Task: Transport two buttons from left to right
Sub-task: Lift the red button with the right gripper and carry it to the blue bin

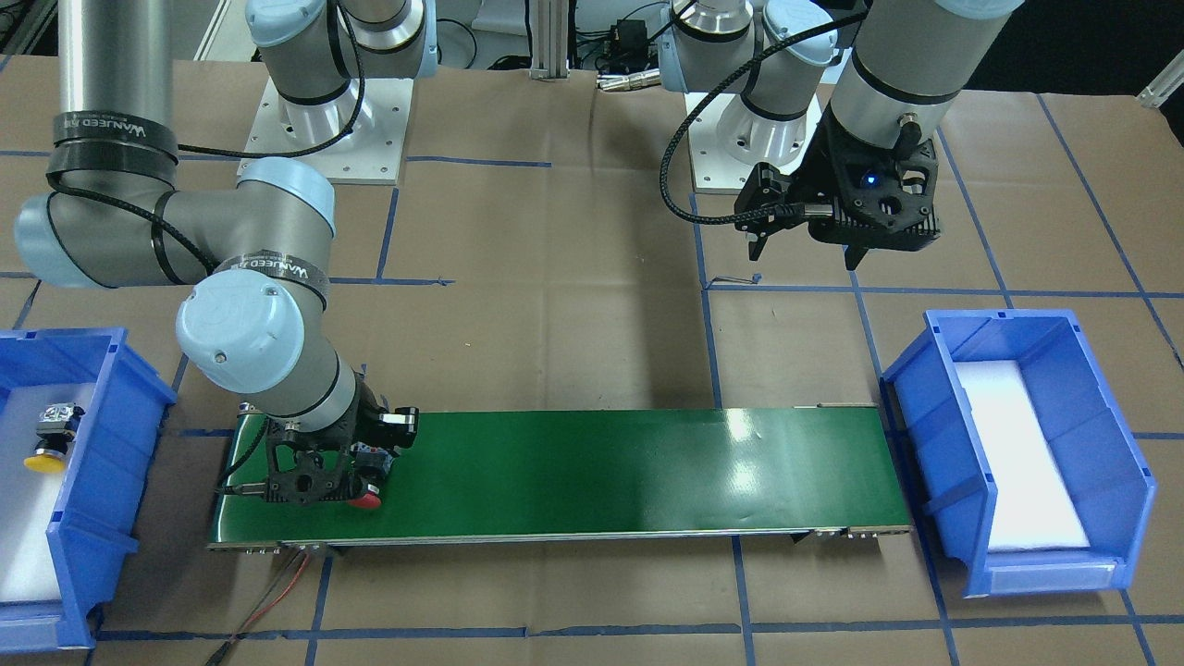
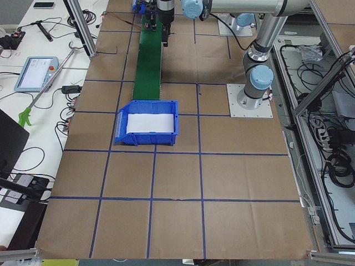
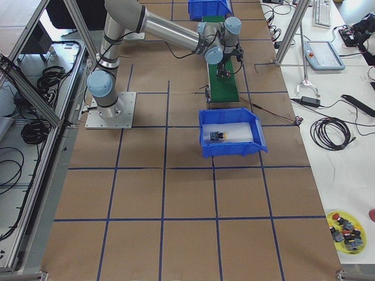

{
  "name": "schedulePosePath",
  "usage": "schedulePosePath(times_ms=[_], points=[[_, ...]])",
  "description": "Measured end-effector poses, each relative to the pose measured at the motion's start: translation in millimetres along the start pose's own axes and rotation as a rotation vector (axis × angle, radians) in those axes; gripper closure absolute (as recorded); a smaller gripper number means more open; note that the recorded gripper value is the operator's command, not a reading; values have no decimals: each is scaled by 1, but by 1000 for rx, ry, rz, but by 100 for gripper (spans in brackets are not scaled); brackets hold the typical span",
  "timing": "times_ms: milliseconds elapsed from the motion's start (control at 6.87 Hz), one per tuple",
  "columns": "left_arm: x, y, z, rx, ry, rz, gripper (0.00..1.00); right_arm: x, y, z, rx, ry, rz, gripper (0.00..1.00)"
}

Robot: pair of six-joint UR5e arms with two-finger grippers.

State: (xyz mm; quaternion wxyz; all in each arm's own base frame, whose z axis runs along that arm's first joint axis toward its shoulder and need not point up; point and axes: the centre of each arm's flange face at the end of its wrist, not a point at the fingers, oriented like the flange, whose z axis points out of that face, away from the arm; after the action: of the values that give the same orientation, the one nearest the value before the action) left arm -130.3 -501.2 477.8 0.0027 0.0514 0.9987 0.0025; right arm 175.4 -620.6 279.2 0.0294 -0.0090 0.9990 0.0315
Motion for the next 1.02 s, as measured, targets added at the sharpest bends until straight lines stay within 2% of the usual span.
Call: schedulePosePath(times_ms=[291,582,873,1019], points=[[0,0,1,-2,0,1,0,35,3,-63,-25,13,37,95],[0,0,1,-2,0,0,0,121,16,-121,-65,0,76,95],[1,1,0,-1,0,1,0,230,23,-141,-47,-19,-31,95],[1,1,0,-1,0,1,0,276,22,-145,-10,-12,-96,95]])
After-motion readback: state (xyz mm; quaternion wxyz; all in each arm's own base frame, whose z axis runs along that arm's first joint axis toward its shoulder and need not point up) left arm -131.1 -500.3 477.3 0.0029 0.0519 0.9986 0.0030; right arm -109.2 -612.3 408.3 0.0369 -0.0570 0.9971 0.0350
